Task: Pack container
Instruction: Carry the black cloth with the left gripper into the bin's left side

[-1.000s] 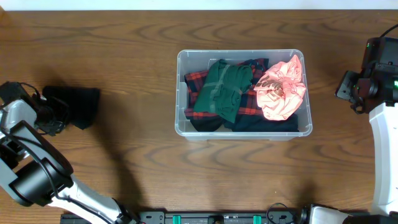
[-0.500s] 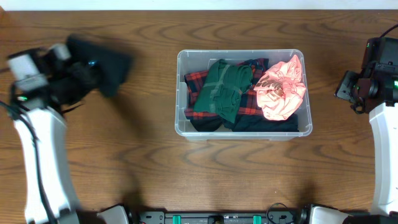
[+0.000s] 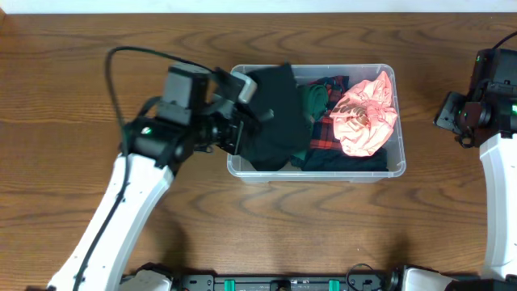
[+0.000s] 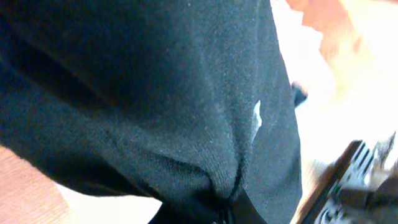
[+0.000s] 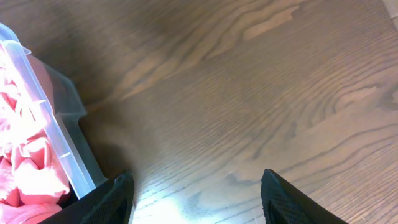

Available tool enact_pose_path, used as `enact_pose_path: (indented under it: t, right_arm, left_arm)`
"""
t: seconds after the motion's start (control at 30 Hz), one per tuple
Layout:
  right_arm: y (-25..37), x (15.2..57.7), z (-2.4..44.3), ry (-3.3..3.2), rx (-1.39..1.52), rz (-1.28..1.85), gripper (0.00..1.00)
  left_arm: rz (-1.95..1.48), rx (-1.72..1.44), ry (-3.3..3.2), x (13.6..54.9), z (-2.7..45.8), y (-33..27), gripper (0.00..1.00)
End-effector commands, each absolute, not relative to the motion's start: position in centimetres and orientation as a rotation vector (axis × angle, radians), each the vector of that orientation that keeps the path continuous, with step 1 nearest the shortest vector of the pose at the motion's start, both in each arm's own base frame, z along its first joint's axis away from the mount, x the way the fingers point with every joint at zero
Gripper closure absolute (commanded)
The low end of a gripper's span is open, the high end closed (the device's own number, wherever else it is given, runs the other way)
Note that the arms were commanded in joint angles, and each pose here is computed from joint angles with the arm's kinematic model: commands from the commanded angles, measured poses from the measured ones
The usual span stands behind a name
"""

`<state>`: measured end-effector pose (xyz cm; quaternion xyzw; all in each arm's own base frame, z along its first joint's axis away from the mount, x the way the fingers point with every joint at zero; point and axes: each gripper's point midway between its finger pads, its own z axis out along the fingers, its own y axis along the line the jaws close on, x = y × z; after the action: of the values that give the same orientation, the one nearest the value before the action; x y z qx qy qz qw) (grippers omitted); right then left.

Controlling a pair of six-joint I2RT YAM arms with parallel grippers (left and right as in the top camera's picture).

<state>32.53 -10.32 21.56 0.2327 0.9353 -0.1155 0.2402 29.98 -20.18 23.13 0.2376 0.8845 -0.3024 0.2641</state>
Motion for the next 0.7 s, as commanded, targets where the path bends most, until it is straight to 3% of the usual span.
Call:
enact_pose_path:
  t: [0.0, 0.27, 0.3, 0.37, 0.4, 0.67]
  right_arm:
    - [-10.5, 32.5, 21.4, 2.564, 0.646, -0.318, 0.36]
    - [-10.5, 32.5, 21.4, 2.564, 0.646, -0.318, 0.36]
    - [-10.5, 32.5, 21.4, 2.564, 0.646, -0.318, 0.36]
    - [-10.5, 32.5, 21.4, 2.564, 0.646, -0.319, 0.36]
    - [-10.5, 32.5, 21.4, 2.565, 0.646, -0.319, 0.36]
    - [-10.5, 32.4, 21.4, 2.57, 0.636, -0.322, 0.36]
  left_arm:
    - [-0.745, 0.855, 2.36, 30.4, 21.2, -20.2, 0.94]
    - [-0.705, 0.824, 2.463, 32.5, 17.5, -17.7, 0.94]
    - [-0.696, 0.809, 2.474, 32.8, 17.2, -17.3, 0.9]
    - [-0.69, 0.782, 2.488, 33.0, 17.0, -16.8, 0.17]
    - [-0.694, 0.75, 2.496, 33.2, 17.2, -16.6, 0.02]
    - [-0.628, 0.644, 2.433, 34.6, 22.7, -15.9, 0.02]
